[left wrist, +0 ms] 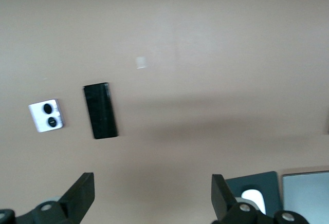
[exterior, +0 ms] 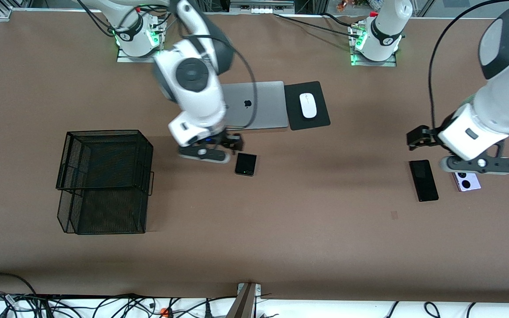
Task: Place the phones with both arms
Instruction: 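Grasp the flip phone with the right gripper while the left gripper reaches the slab, then lift the flip phone with the right gripper while the left gripper grasps the slab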
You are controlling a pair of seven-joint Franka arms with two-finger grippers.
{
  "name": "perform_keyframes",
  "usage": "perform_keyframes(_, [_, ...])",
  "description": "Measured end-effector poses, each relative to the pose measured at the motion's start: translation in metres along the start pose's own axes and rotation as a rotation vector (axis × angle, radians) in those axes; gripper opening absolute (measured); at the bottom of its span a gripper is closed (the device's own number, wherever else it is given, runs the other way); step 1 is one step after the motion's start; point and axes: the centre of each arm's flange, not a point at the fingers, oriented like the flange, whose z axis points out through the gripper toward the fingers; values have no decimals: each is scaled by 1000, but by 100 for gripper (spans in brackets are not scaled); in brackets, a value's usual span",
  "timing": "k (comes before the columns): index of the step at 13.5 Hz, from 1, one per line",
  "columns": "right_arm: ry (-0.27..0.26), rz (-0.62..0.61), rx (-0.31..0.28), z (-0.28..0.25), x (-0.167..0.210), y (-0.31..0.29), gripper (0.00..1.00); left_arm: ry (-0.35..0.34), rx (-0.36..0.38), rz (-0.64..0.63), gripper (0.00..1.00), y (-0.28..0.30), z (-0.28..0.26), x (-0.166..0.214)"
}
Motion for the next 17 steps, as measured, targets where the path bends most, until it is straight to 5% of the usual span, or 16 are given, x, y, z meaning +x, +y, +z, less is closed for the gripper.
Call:
perform_keyframes(11, [57,265,-10,129,-7,-35,100,-45,16,-1,100,-3,5,-7])
perform_keyframes(17, [70,240,-20,189,-13,-34,100,-47,21,-88,100,-73,112,16])
